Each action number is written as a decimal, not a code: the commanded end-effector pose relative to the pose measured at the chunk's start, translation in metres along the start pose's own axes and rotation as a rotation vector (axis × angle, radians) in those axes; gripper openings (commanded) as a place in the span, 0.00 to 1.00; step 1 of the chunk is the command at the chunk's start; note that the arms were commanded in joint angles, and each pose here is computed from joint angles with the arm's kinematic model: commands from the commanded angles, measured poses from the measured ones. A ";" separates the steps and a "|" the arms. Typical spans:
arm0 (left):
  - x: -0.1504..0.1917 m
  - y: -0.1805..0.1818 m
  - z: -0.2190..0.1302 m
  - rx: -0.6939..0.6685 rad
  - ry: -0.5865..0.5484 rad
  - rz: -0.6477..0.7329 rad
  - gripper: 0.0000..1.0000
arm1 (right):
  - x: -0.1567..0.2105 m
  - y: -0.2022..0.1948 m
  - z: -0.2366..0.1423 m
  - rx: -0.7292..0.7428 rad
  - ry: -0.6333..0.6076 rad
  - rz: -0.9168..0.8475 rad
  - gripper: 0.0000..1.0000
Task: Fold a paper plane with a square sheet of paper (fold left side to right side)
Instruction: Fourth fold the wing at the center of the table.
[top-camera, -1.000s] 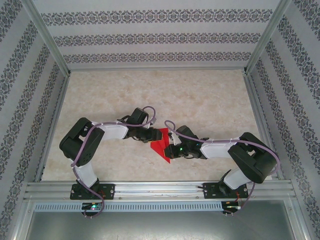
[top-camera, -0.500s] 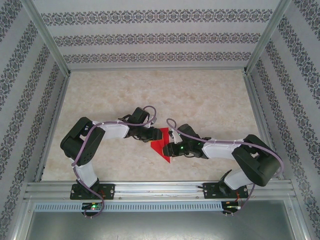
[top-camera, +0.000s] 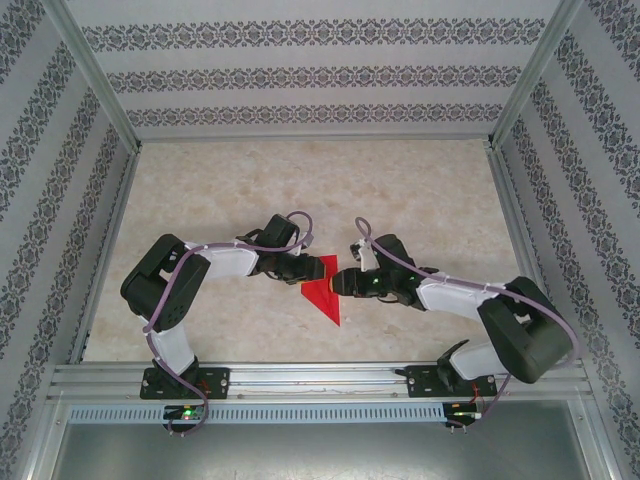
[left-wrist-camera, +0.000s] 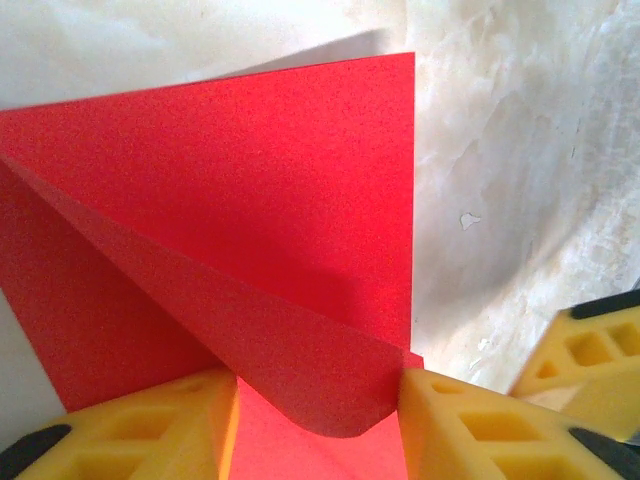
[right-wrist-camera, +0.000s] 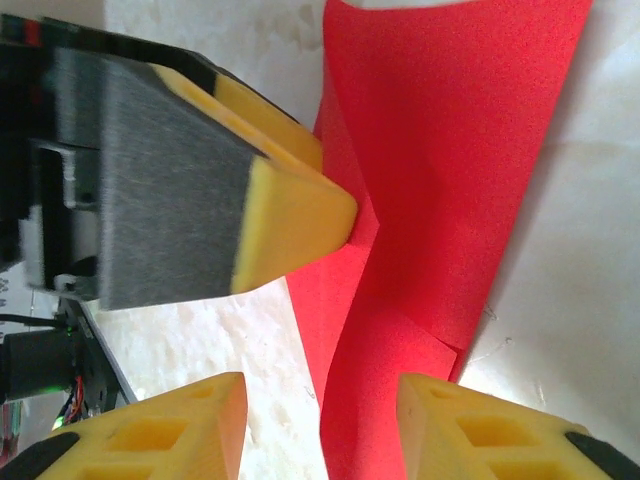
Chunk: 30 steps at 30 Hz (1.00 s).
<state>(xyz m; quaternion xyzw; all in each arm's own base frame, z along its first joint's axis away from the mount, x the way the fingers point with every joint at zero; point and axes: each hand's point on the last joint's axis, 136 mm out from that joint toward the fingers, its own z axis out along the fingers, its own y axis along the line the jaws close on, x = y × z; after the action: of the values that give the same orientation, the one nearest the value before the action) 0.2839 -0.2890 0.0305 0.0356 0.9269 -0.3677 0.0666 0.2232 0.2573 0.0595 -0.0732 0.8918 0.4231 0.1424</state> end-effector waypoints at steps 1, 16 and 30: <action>0.010 0.018 0.005 -0.074 0.030 -0.012 0.46 | -0.008 0.007 0.008 -0.045 0.012 0.018 0.42; 0.011 0.018 0.005 -0.075 0.032 -0.009 0.46 | -0.011 0.005 0.033 -0.067 0.044 0.045 0.29; 0.012 0.018 0.005 -0.080 0.033 -0.005 0.46 | -0.006 -0.005 0.029 -0.021 0.041 0.049 0.15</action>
<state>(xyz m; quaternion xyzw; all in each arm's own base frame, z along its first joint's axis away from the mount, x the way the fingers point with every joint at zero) 0.2844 -0.2887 0.0303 0.0353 0.9273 -0.3664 0.0678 0.2346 0.2776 0.0395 -0.0587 0.8895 0.4409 0.1047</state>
